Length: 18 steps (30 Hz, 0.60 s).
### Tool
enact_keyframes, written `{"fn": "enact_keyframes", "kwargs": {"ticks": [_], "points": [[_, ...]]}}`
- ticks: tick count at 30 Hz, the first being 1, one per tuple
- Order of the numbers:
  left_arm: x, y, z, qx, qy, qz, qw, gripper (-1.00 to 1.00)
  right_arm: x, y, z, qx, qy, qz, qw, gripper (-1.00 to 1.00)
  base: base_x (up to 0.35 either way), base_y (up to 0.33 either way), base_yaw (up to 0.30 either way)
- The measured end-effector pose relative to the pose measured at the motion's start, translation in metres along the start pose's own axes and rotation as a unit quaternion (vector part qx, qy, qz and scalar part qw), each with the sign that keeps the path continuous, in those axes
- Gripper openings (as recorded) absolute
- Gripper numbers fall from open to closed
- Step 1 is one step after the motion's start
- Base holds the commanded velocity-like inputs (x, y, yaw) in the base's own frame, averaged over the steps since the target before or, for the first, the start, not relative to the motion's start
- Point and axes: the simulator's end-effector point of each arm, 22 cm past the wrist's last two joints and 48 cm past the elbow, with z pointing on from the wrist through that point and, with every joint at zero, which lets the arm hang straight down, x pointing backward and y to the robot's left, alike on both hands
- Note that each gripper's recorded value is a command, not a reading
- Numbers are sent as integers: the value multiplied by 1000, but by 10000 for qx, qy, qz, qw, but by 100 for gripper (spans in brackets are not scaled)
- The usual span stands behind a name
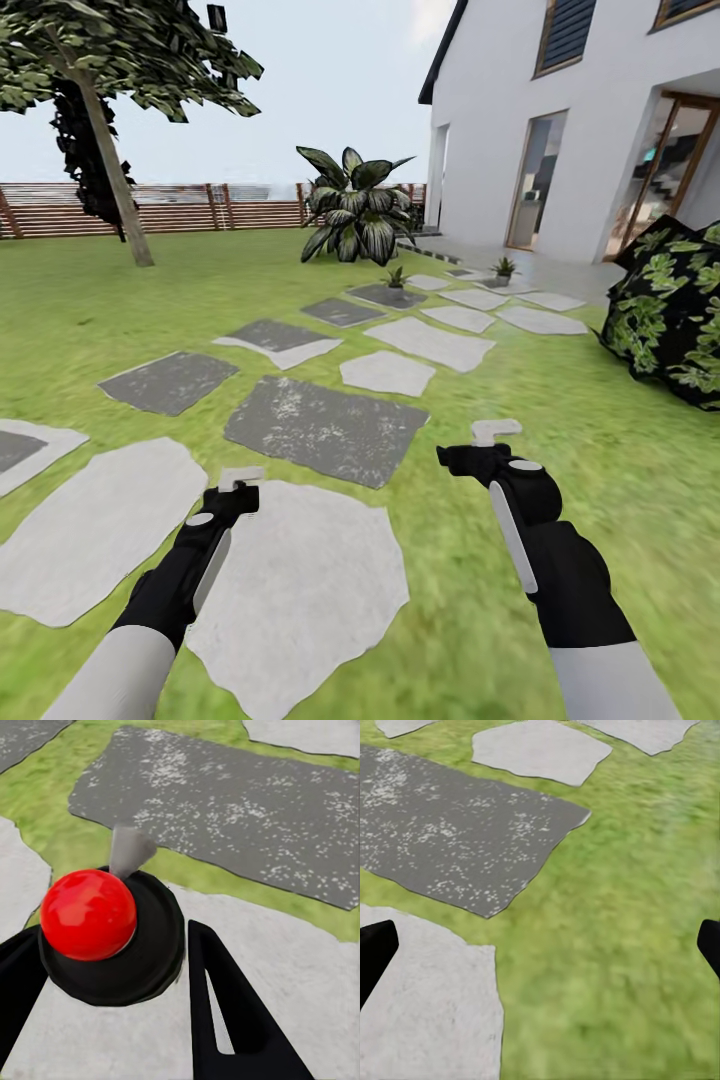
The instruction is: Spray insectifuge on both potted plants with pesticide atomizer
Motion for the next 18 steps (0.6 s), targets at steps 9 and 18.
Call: {"fn": "enact_keyframes", "kwargs": {"ticks": [9, 18], "points": [[0, 0, 0, 2, -1, -2, 10000, -100, 0, 0, 0, 0, 1, -1, 10000, 100, 347, 0, 0], [0, 0, 0, 1, -2, -1, 10000, -100, 0, 0, 0, 0, 0, 0, 10000, 100, 347, 0, 0]]}}
